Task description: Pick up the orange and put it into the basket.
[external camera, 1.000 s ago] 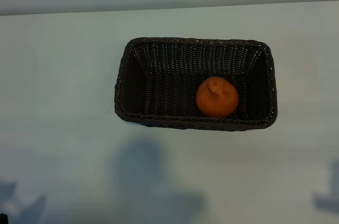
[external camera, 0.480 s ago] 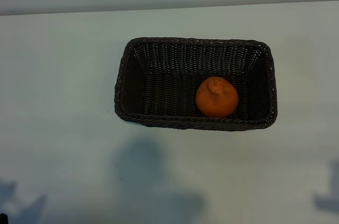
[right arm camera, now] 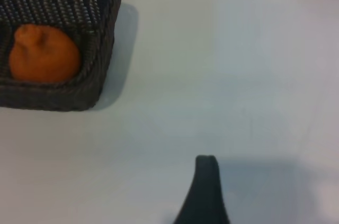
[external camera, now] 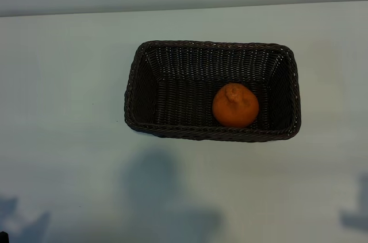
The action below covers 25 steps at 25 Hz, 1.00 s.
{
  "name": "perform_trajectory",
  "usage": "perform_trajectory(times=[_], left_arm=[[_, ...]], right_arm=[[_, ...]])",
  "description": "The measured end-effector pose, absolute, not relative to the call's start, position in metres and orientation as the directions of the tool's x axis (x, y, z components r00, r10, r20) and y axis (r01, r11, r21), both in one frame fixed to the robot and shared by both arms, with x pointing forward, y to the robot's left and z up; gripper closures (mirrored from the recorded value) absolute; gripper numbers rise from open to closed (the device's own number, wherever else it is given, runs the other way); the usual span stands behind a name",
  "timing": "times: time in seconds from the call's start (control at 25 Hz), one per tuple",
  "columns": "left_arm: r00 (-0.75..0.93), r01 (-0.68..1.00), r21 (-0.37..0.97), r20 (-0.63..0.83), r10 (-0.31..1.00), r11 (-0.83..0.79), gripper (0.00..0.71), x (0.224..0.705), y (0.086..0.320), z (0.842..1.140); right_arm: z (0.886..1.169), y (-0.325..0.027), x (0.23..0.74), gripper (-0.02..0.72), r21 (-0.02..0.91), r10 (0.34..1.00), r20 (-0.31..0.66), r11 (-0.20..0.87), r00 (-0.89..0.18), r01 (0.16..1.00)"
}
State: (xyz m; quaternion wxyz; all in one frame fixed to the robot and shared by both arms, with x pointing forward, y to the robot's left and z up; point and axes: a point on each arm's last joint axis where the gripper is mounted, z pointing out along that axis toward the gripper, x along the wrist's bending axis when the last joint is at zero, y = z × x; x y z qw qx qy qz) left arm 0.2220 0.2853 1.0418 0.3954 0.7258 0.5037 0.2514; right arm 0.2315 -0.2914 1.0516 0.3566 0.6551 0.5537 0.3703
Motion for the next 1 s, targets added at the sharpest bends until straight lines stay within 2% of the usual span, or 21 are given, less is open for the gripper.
perform_trajectory(times=[0.32,0.72,1.0], left_arm=[[0.351,0.536,0.825,-0.025,0.936,-0.179,0.118,0.222,0.287,1.041],[0.141,0.574,0.816,-0.012,0.990,-0.072,0.118,0.225,0.299,1.040],[0.109,0.576,0.816,-0.011,0.994,-0.054,0.118,0.225,0.299,1.040]], right_arm=[[1.052,-0.291,0.231,0.119,0.877,0.990,0.090,-0.132,0.113,0.461],[1.052,-0.291,0.231,0.119,0.877,0.990,0.090,-0.132,0.113,0.461],[1.052,-0.291,0.231,0.119,0.877,0.990,0.091,-0.133,0.112,0.461]])
